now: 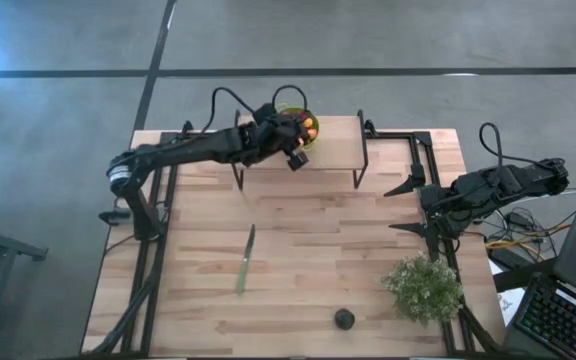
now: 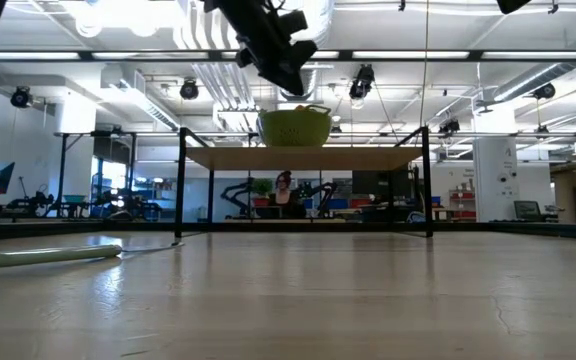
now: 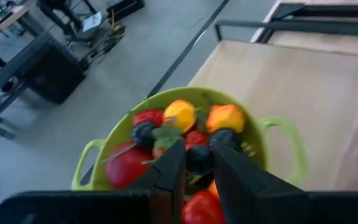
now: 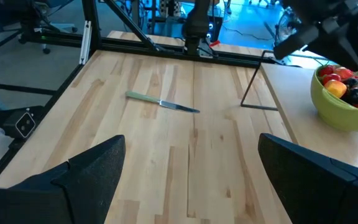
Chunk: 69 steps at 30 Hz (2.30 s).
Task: Pick & Place Fruit
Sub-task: Put the blueberry into the green colander on the shelf, then put the plum into the green colander on the shelf
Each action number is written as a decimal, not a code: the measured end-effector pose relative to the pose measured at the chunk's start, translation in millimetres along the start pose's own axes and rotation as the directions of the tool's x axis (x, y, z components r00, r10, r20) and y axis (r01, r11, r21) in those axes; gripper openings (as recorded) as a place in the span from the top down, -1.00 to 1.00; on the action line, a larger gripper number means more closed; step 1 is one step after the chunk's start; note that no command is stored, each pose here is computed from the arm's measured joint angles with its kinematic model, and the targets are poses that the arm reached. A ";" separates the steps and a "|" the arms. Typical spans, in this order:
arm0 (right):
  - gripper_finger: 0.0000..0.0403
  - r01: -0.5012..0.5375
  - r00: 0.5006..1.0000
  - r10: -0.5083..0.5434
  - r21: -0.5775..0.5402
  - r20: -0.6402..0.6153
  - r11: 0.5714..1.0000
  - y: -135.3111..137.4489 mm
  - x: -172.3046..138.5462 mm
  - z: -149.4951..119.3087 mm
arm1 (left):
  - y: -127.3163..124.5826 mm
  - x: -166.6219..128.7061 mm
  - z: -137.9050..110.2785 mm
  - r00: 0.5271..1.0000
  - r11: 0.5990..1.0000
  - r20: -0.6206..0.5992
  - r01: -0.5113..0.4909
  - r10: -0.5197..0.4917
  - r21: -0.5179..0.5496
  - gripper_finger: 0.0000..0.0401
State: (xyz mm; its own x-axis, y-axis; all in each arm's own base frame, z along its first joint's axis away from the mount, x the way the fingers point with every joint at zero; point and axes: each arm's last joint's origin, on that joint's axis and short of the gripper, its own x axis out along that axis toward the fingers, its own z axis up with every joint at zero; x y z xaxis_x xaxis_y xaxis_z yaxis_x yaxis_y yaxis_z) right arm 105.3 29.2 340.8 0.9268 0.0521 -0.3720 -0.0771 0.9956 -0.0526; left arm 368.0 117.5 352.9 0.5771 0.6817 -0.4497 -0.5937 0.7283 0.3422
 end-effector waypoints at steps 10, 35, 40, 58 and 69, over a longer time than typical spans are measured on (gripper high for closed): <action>-0.80 0.000 1.000 0.000 0.000 -0.001 1.000 0.1 0.2 0.0 | 16.6 10.1 -6.4 0.998 0.999 -0.044 -0.039 0.038 -0.023 0.61; -0.80 0.000 1.000 0.000 0.000 -0.001 1.000 0.1 0.2 0.0 | 17.6 0.7 -9.5 0.998 1.000 -0.067 -0.019 0.018 -0.007 0.14; -0.80 0.000 1.000 0.000 0.000 -0.001 1.000 0.1 0.2 -0.1 | 24.2 -23.5 0.5 1.000 1.000 -0.004 -0.010 0.010 -0.011 0.14; -0.80 0.000 1.000 0.000 -0.002 0.003 1.000 0.0 0.1 0.2 | -3.3 -95.9 -37.1 0.975 0.980 0.150 0.177 -0.163 -0.089 0.15; -0.80 0.004 0.984 0.005 -0.051 0.180 0.999 1.3 1.2 18.9 | -18.3 -142.8 -93.7 0.915 0.930 0.268 0.344 -0.301 -0.131 0.15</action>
State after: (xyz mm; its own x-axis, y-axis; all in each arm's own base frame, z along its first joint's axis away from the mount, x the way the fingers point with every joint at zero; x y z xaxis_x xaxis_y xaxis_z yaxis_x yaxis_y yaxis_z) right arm 113.3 32.1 357.8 0.9774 0.0701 -0.1995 -0.0918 0.9906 -0.1014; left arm 243.9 0.4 333.6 0.8571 0.4233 -0.2936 -0.4269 0.9026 0.0550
